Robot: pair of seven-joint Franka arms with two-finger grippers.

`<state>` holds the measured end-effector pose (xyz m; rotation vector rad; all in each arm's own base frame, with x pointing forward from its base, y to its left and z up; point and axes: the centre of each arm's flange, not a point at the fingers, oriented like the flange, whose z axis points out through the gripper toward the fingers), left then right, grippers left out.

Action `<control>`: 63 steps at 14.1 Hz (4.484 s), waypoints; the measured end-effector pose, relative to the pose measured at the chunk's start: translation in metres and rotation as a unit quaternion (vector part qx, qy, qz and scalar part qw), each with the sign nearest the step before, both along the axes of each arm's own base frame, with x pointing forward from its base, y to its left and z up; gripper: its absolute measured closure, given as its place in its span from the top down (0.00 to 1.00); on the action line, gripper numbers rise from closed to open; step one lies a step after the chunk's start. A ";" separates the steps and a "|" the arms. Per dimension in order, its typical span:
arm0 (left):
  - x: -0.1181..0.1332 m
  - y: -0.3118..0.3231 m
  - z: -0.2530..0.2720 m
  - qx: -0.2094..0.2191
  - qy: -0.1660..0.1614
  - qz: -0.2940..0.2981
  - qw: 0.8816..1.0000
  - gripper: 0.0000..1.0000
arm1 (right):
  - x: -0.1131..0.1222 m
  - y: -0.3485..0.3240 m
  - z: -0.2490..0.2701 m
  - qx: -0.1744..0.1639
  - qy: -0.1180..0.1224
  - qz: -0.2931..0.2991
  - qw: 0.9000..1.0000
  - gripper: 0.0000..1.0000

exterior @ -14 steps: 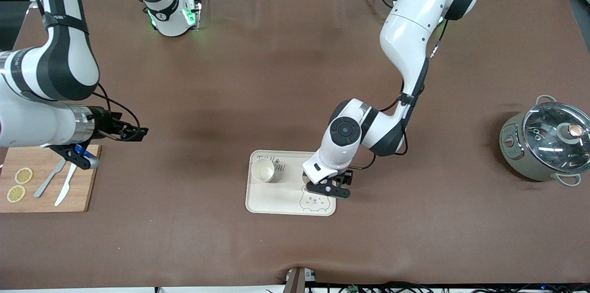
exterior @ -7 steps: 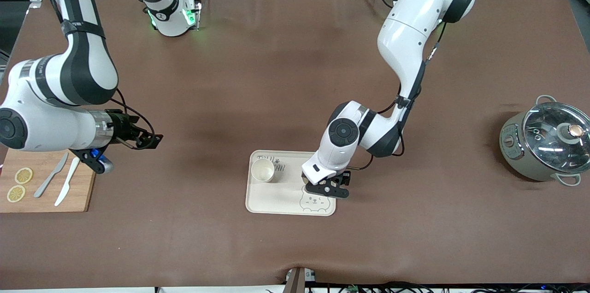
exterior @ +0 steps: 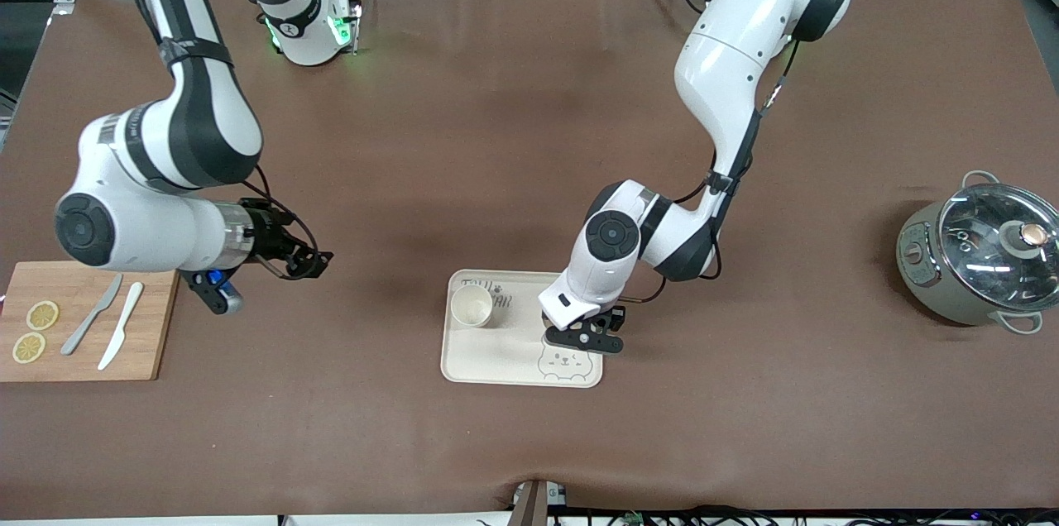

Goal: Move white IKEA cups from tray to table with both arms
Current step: 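Close the left gripper on the cup while the right gripper reaches the tray, then lift the cup with the left gripper while the right gripper grasps the other cup, then carry the cup toward the pot while the right gripper lifts its cup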

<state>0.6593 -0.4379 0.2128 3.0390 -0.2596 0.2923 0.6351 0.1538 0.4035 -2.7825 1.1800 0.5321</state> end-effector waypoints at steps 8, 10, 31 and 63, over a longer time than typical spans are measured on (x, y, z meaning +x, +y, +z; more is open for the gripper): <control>0.001 0.001 0.001 0.003 0.004 0.001 1.000 0.04 | 0.003 0.045 -0.013 0.007 -0.015 -0.046 0.999 1.00; 0.004 0.006 0.001 0.006 0.004 0.004 1.000 0.04 | 0.003 0.058 -0.022 0.005 -0.013 -0.063 0.998 1.00; -0.065 0.173 0.121 -0.033 -0.001 0.025 0.999 0.04 | 0.001 0.180 -0.105 -0.007 -0.086 -0.198 0.976 1.00; -0.178 0.410 0.037 0.020 -0.003 -0.057 0.998 0.04 | -0.003 0.211 -0.156 -0.034 -0.129 -0.213 0.968 0.02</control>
